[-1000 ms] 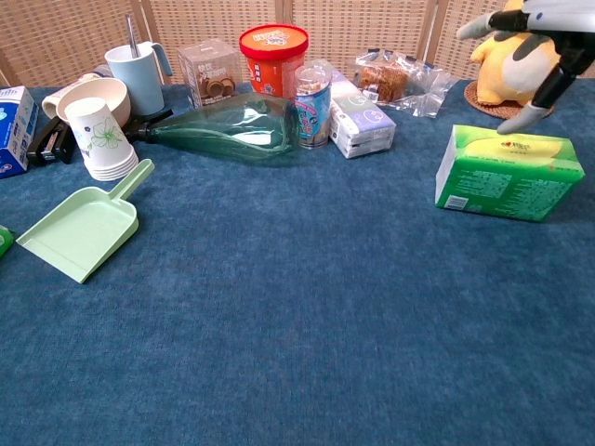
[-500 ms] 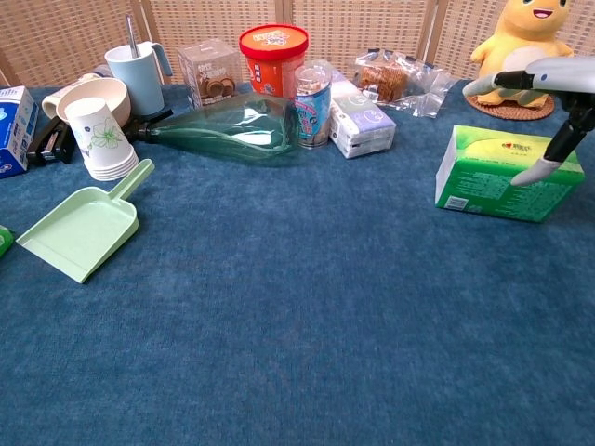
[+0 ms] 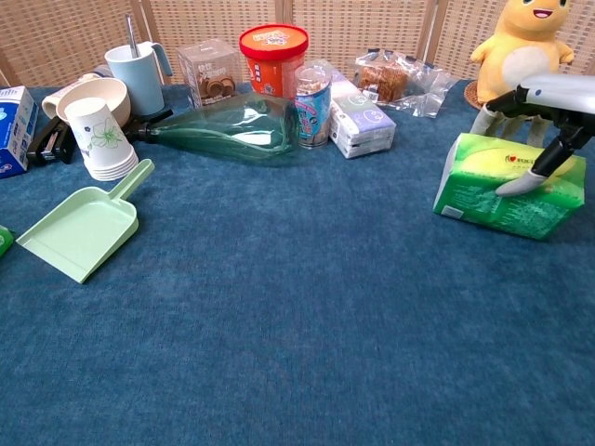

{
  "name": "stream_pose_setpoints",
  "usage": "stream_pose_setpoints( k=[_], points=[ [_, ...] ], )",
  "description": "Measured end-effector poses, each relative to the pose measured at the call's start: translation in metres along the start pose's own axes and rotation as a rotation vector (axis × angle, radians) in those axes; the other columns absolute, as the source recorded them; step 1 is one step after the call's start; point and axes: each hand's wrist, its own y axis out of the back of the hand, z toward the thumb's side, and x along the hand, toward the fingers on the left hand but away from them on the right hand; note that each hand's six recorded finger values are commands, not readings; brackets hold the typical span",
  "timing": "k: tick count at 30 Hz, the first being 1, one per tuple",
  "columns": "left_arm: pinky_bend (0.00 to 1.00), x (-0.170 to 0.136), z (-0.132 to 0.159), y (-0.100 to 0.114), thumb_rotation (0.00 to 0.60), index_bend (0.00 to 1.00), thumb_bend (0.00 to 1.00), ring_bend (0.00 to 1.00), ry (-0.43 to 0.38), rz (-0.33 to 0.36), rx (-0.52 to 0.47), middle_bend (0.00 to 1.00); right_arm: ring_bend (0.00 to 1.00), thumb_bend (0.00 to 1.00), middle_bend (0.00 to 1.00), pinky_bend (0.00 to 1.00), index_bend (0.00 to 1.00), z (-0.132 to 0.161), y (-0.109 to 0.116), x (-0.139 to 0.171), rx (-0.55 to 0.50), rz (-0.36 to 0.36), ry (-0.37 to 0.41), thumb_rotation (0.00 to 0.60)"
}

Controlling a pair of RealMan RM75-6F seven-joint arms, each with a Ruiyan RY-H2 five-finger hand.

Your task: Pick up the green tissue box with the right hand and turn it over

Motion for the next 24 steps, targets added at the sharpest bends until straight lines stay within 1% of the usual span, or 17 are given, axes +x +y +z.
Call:
stream_pose_setpoints(
  k=[4, 7, 10, 14, 15, 16, 17, 18, 19, 20, 21, 22, 23, 24],
  points=[
    [0.00, 0.000, 0.000, 0.000, 0.600, 0.00, 0.06, 0.00, 0.000, -0.003, 0.000, 0.00, 0.45, 0.29, 0.47, 0.58, 0.54, 0.006, 0.004, 0.006, -0.054, 0.049, 0.013, 0.600],
    [0.00, 0.000, 0.000, -0.001, 0.600, 0.00, 0.06, 0.00, -0.002, -0.006, 0.001, 0.00, 0.48, 0.29, 0.50, 0.59, 0.57, 0.008, 0.006, 0.009, -0.076, 0.115, 0.013, 0.600],
    [0.01, 0.000, 0.000, -0.002, 0.600, 0.00, 0.06, 0.00, -0.001, -0.012, -0.001, 0.00, 0.49, 0.30, 0.51, 0.59, 0.58, 0.011, 0.005, 0.011, -0.089, 0.203, 0.008, 0.600],
    [0.01, 0.001, 0.000, -0.003, 0.600, 0.00, 0.06, 0.00, 0.002, -0.020, 0.000, 0.00, 0.49, 0.29, 0.51, 0.59, 0.58, 0.014, 0.000, 0.010, -0.096, 0.346, -0.008, 0.600],
    [0.01, 0.001, 0.000, -0.003, 0.600, 0.00, 0.06, 0.00, 0.003, -0.021, 0.000, 0.00, 0.49, 0.27, 0.50, 0.59, 0.54, 0.015, 0.000, 0.008, -0.096, 0.372, -0.012, 0.600],
    [0.01, 0.001, 0.000, -0.003, 0.600, 0.00, 0.06, 0.00, 0.005, -0.021, 0.000, 0.00, 0.49, 0.25, 0.49, 0.58, 0.49, 0.016, 0.001, 0.006, -0.093, 0.393, -0.015, 0.600],
    [0.01, 0.001, 0.000, -0.002, 0.600, 0.00, 0.06, 0.00, 0.006, -0.020, -0.001, 0.00, 0.46, 0.21, 0.43, 0.54, 0.36, 0.018, 0.002, 0.002, -0.087, 0.411, -0.017, 0.600],
    [0.01, 0.001, -0.001, -0.002, 0.600, 0.00, 0.06, 0.00, 0.007, -0.019, -0.002, 0.00, 0.41, 0.18, 0.34, 0.50, 0.23, 0.019, 0.002, 0.000, -0.081, 0.417, -0.017, 0.600],
    [0.01, 0.001, -0.001, -0.002, 0.600, 0.00, 0.06, 0.00, 0.008, -0.019, -0.003, 0.00, 0.36, 0.15, 0.26, 0.47, 0.16, 0.019, 0.003, -0.001, -0.074, 0.417, -0.019, 0.600],
    [0.01, 0.001, -0.001, -0.002, 0.600, 0.00, 0.06, 0.00, 0.009, -0.018, -0.003, 0.00, 0.26, 0.11, 0.15, 0.42, 0.10, 0.017, 0.005, -0.003, -0.064, 0.408, -0.023, 0.600],
    [0.01, 0.001, -0.002, -0.002, 0.600, 0.00, 0.06, 0.00, 0.010, -0.018, -0.002, 0.00, 0.18, 0.08, 0.08, 0.38, 0.08, 0.016, 0.007, -0.004, -0.056, 0.396, -0.026, 0.600],
    [0.01, 0.001, -0.002, -0.002, 0.600, 0.00, 0.06, 0.00, 0.011, -0.018, -0.002, 0.00, 0.12, 0.06, 0.03, 0.34, 0.06, 0.015, 0.009, -0.006, -0.047, 0.382, -0.029, 0.600],
    [0.01, 0.001, -0.002, -0.002, 0.600, 0.00, 0.06, 0.00, 0.011, -0.018, -0.002, 0.00, 0.06, 0.04, 0.00, 0.30, 0.05, 0.014, 0.013, -0.008, -0.033, 0.360, -0.032, 0.600],
    [0.01, 0.001, -0.002, -0.002, 0.600, 0.00, 0.06, 0.00, 0.010, -0.019, -0.002, 0.00, 0.04, 0.02, 0.00, 0.28, 0.04, 0.013, 0.016, -0.009, -0.023, 0.341, -0.034, 0.600]
  ],
)
